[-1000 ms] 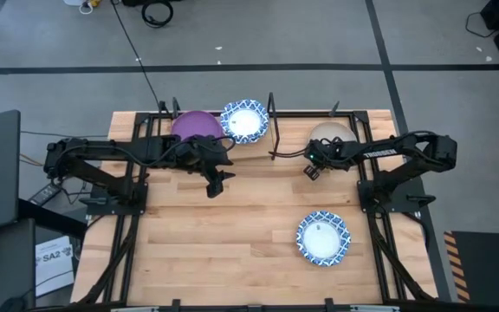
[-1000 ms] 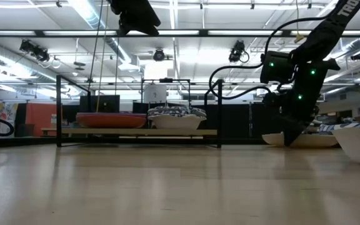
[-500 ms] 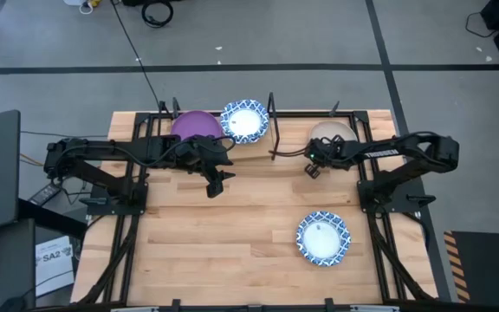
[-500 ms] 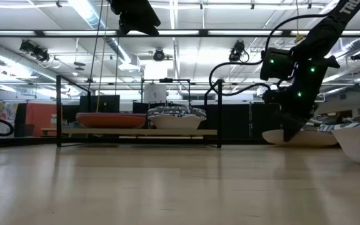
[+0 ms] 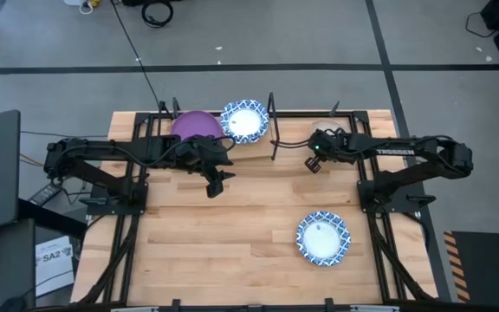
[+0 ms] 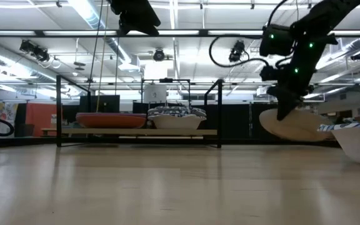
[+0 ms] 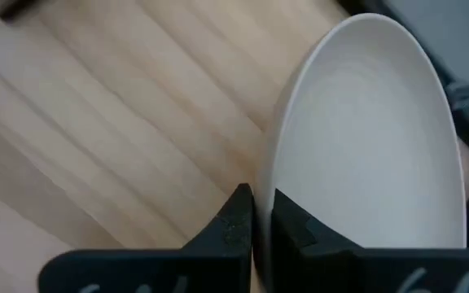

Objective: Place and stack plates onto a shelf
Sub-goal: Stack the gray plate on top of the violet plate on the shelf

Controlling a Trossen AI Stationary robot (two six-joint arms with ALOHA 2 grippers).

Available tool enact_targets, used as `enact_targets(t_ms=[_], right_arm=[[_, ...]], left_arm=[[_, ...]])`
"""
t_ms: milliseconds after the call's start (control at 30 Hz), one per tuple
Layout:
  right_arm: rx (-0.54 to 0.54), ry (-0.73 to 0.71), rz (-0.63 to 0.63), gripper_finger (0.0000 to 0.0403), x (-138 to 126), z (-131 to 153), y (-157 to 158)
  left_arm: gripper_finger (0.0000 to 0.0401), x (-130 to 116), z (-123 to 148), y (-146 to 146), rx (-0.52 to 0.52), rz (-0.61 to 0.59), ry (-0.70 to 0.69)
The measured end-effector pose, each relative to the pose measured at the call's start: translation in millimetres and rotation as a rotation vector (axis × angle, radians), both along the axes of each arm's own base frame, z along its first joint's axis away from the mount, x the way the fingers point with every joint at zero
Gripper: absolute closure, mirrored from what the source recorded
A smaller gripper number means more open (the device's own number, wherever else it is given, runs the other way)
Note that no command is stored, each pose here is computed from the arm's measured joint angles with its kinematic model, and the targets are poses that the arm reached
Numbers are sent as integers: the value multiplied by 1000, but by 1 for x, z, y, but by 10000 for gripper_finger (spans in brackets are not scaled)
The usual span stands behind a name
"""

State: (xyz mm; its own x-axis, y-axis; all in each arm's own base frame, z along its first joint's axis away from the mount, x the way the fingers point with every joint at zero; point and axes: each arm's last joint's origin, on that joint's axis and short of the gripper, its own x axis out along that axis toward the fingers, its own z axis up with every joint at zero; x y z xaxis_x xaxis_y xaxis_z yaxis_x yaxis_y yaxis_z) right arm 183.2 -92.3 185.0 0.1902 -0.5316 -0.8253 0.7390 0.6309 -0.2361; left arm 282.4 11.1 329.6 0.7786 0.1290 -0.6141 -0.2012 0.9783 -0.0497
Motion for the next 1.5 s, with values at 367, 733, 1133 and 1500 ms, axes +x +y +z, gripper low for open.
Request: enact_targets(t_ms=[367, 733, 1133, 1500], right_arm=[[-28, -100, 40, 385, -1, 54, 7], [-74, -233, 180, 385, 15, 112, 32], [-64, -302, 381, 385, 25, 134, 76], [1, -345, 523, 385, 24, 134, 118]], left_arm=[[218, 0, 0, 0, 0, 0, 0], [218, 0, 0, 0, 0, 0, 0], [218, -1, -1, 0, -61, 49, -1], [218, -1, -1, 0, -62, 49, -1]])
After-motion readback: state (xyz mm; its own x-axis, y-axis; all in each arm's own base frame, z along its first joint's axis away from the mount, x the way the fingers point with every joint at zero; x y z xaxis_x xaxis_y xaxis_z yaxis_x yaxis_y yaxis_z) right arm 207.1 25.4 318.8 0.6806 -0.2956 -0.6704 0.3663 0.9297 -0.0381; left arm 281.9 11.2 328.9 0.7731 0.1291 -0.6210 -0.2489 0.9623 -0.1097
